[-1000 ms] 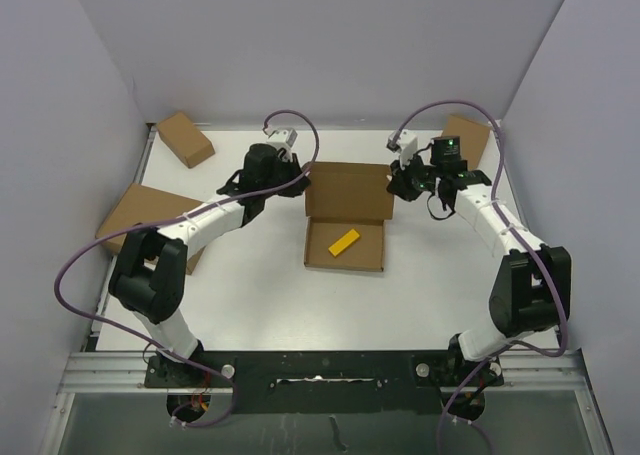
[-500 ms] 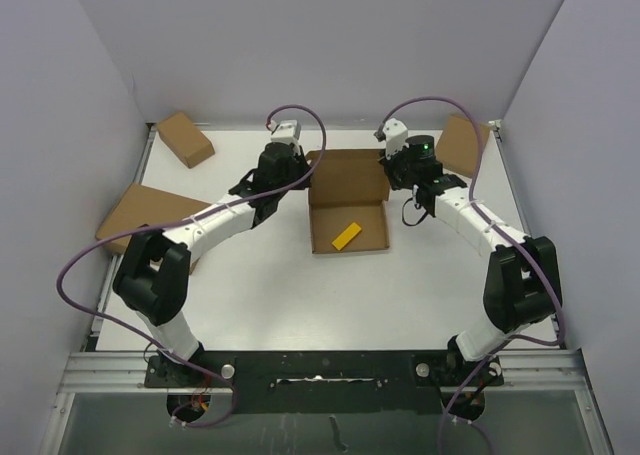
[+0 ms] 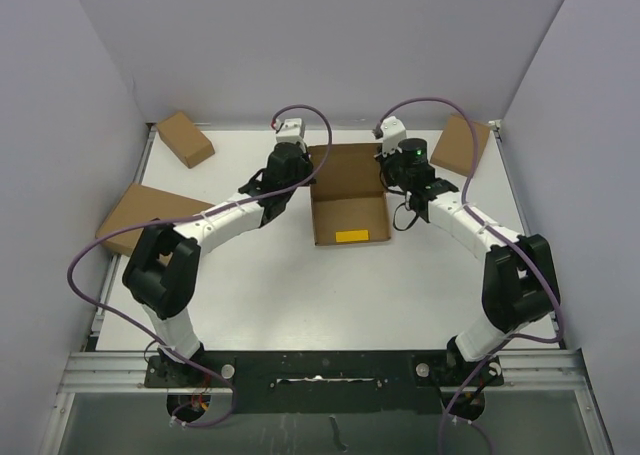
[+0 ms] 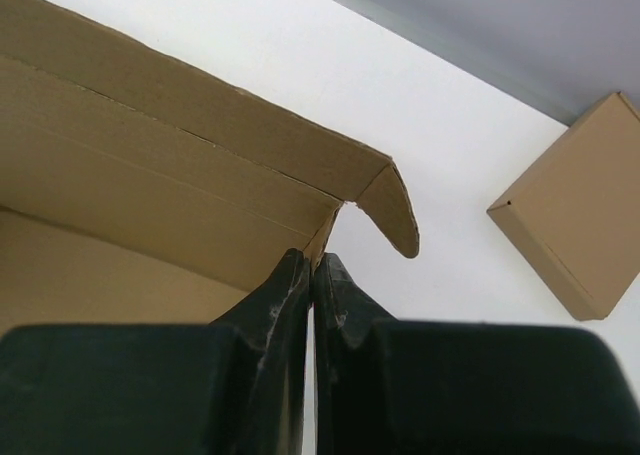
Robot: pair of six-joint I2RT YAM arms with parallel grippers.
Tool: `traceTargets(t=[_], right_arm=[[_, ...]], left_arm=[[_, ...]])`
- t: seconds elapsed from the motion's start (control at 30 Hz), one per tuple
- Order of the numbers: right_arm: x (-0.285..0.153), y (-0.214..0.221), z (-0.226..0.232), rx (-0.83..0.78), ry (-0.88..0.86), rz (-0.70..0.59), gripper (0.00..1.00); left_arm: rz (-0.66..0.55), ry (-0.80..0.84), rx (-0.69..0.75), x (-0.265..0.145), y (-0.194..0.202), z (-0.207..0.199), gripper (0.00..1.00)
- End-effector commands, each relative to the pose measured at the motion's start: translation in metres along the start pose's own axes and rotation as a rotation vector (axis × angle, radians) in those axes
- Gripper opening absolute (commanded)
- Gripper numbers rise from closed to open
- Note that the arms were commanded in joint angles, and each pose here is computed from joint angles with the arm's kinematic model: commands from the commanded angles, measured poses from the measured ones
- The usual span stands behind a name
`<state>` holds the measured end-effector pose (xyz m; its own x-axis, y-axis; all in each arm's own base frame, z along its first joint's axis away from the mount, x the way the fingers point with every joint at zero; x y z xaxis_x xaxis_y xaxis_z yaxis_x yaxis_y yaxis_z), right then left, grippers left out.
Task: Fold the paper box
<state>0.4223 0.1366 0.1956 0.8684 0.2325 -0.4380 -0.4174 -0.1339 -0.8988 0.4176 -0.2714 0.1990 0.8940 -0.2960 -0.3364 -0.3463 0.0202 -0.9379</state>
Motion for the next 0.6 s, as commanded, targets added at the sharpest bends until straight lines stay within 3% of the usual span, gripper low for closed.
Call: traceTargets(t=[0.0,0.37,0.57], right_arm=[[0.008,-0.033,0.032,-0.015,-0.128,-0.184,0.0],[0.01,-0.039,0.042,0.0,-0.191,-0.308,0.0],[0.017,-0.026,0.045,0.045,-0.195,-0.298,0.0]], left_arm=[[-0.181,0.111,-0.027,0.007,-0.044,-0.033,0.0],[-0.251,0.101,0.033,0.009,-0.046,-0.033,0.0],[-0.253,0.097,0.041,0.01,-0.033,-0.029,0.0]])
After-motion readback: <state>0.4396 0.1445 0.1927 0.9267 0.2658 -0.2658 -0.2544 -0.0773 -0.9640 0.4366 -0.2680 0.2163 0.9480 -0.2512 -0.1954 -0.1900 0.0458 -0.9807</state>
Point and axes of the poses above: each gripper's point midway between its finger pads, its own x axis out along the fingers, its own z axis along the line the jaws close on, y = z × x, the point moved 4 cm from there along -x, back along the fingers, and after that the axes turned 14 degrees about x, right-handed, at the moved point
